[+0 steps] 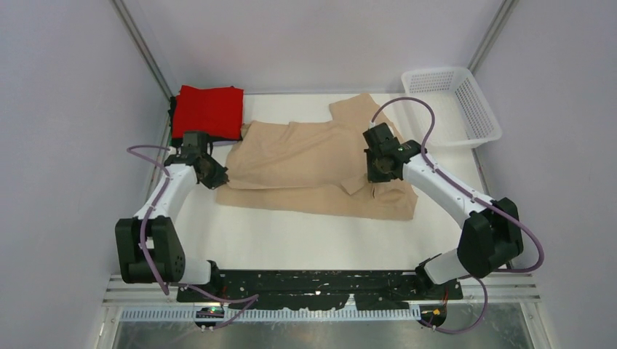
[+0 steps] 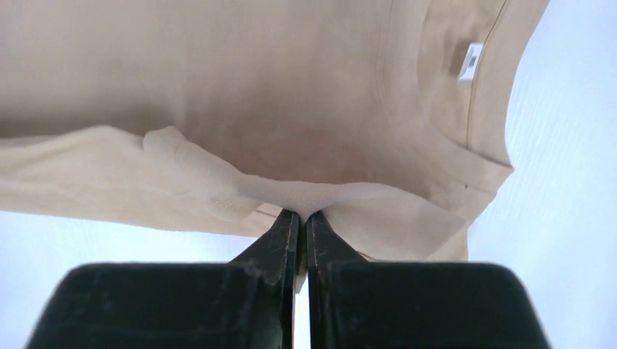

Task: Fold and stack the t-shirts
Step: Fold the flattened tshirt in 1/3 of the way

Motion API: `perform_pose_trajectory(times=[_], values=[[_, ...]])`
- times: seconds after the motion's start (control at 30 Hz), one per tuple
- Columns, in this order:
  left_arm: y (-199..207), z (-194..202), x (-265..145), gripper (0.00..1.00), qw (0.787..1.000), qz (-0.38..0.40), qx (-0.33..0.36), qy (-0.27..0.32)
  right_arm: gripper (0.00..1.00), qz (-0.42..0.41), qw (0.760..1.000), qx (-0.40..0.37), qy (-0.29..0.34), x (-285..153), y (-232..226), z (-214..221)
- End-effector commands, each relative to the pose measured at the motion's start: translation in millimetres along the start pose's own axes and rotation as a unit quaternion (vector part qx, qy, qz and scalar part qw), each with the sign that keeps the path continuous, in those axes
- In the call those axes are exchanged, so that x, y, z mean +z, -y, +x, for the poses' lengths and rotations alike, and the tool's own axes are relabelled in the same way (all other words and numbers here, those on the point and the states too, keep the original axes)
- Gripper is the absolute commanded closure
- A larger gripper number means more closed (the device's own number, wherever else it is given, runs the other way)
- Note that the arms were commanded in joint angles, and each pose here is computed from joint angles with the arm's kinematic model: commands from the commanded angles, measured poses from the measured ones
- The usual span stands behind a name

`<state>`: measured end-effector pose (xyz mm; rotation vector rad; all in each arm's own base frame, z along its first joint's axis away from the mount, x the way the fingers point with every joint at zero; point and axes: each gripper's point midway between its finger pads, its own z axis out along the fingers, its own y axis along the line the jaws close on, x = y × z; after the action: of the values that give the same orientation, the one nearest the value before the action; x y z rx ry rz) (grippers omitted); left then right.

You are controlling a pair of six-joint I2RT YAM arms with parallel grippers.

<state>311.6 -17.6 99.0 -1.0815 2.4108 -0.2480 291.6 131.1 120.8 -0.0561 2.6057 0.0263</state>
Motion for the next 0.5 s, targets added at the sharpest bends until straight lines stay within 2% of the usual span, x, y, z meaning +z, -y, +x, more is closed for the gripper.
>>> perform_pose_trajectory(times=[0.0, 0.17, 0.2, 0.23, 0.27, 0.3, 0.33, 0.37, 0.4, 0.47], values=[[15.1, -28.0, 11.9, 1.00, 1.000, -0.007, 0.003, 0.026, 0.91, 0.010, 0.999, 0.002, 0.044, 7.7, 2.1, -43.8], [18.7, -37.0, 36.9, 1.00, 0.999, -0.029, -0.010, 0.013, 0.85, 0.021, 0.999, 0.005, 0.043, 37.5, 7.6, -70.8], [19.2, -39.4, 40.5, 0.90, 0.999, -0.032, -0.012, 0.009, 0.84, 0.023, 0.999, -0.005, 0.048, 42.5, 8.3, -77.2], [20.3, -42.9, 42.7, 0.72, 0.999, -0.034, -0.013, 0.007, 0.80, 0.037, 0.998, -0.003, 0.048, 51.9, 13.3, -86.1], [20.7, -46.0, 44.2, 0.47, 0.999, -0.038, -0.013, 0.006, 0.75, 0.048, 0.997, -0.007, 0.063, 50.9, 16.4, -102.4], [22.6, -50.6, 43.4, 0.32, 0.999, -0.041, -0.015, 0.007, 0.58, 0.061, 0.997, -0.011, 0.051, 64.8, 21.6, -103.3], [25.3, -55.3, 41.7, 0.19, 0.999, -0.040, -0.014, 0.010, 0.51, 0.075, 0.995, -0.008, 0.070, 63.0, 27.9, -123.0], [30.2, -59.4, 39.3, 0.04, 0.999, -0.034, -0.011, 0.012, 0.38, 0.090, 0.994, -0.005, 0.064, 75.2, 31.9, -125.4], [36.2, -62.5, 35.3, 0.01, 1.000, -0.025, -0.007, 0.012, 0.32, 0.114, 0.990, 0.007, 0.085, 71.3, 40.8, -143.9], [47.7, -65.5, 24.3, 0.00, 1.000, -0.002, 0.004, 0.010, 0.13, 0.148, 0.985, 0.018, 0.092, 74.1, 49.6, -152.6]])
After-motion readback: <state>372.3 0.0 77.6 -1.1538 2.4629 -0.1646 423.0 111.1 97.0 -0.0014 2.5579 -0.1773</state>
